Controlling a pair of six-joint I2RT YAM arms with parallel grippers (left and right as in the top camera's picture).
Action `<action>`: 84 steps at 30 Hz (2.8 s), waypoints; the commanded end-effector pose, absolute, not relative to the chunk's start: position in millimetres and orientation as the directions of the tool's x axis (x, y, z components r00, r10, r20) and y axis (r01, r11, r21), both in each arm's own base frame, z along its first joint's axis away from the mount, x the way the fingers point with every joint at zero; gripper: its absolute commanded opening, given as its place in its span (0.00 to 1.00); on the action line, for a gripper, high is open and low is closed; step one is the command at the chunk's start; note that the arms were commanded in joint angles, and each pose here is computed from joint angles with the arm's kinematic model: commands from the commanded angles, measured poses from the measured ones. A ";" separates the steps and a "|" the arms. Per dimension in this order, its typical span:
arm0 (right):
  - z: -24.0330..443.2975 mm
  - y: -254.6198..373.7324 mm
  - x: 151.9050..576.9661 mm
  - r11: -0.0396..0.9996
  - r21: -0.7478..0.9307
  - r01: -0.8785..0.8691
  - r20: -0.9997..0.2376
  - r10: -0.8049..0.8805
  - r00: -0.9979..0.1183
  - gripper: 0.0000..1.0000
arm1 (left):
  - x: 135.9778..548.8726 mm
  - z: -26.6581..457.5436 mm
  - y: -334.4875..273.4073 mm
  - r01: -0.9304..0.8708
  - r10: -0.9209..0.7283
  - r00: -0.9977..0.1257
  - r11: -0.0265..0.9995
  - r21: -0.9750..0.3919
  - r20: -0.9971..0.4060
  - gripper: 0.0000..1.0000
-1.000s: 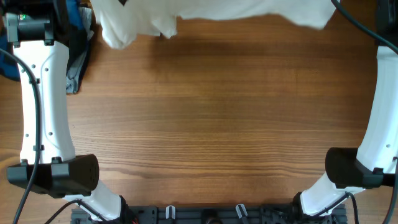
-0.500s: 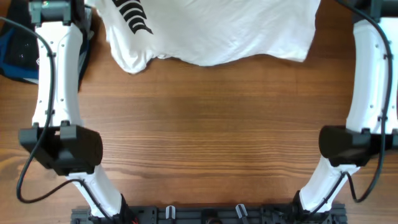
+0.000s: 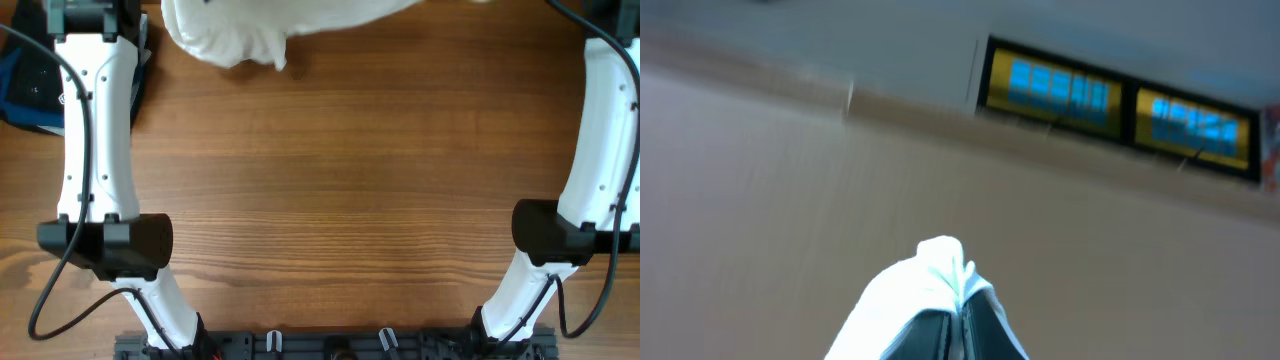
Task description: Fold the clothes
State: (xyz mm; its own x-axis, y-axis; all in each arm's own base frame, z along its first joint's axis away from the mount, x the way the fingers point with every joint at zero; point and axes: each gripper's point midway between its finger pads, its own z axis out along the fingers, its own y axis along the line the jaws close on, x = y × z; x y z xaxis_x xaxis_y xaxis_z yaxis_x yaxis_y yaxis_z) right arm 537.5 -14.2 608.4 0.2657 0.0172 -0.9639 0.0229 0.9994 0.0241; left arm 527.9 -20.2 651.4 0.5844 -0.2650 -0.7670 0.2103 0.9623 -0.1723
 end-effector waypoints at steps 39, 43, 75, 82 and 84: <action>597.2 -23.0 546.5 0.982 0.141 -0.124 -0.958 0.167 0.235 0.04 | 539.8 641.0 -5.2 0.177 -0.258 0.533 0.965 -0.193 -0.806 0.04; 598.8 -23.2 546.5 0.984 0.128 -0.122 -0.957 0.155 0.244 0.04 | 533.4 647.2 -2.9 0.170 -0.247 0.545 0.968 -0.183 -0.801 0.04; 403.1 25.1 585.5 0.869 0.349 -0.351 -0.886 0.184 -0.426 0.04 | 613.9 443.0 -24.4 0.043 -0.400 -0.150 0.911 -0.411 -0.904 0.04; 470.4 -17.3 600.0 0.934 0.247 -0.259 -0.965 0.212 -0.155 0.04 | 612.0 515.6 -22.8 0.147 -0.353 0.133 0.931 -0.334 -0.926 0.04; 492.8 -27.9 602.5 0.952 0.213 -0.219 -0.977 0.206 -0.054 0.04 | 609.5 532.0 -21.3 0.147 -0.300 0.213 0.951 -0.273 -0.930 0.04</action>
State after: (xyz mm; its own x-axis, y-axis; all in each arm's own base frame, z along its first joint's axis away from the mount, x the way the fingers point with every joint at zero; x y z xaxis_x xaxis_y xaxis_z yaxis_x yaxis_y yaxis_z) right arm 617.1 -6.8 427.0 -0.2464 0.2038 -0.9475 -0.3020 0.9128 0.2749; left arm 620.2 -23.3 497.8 0.0875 -0.3824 -0.9199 0.1372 0.9192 -0.3690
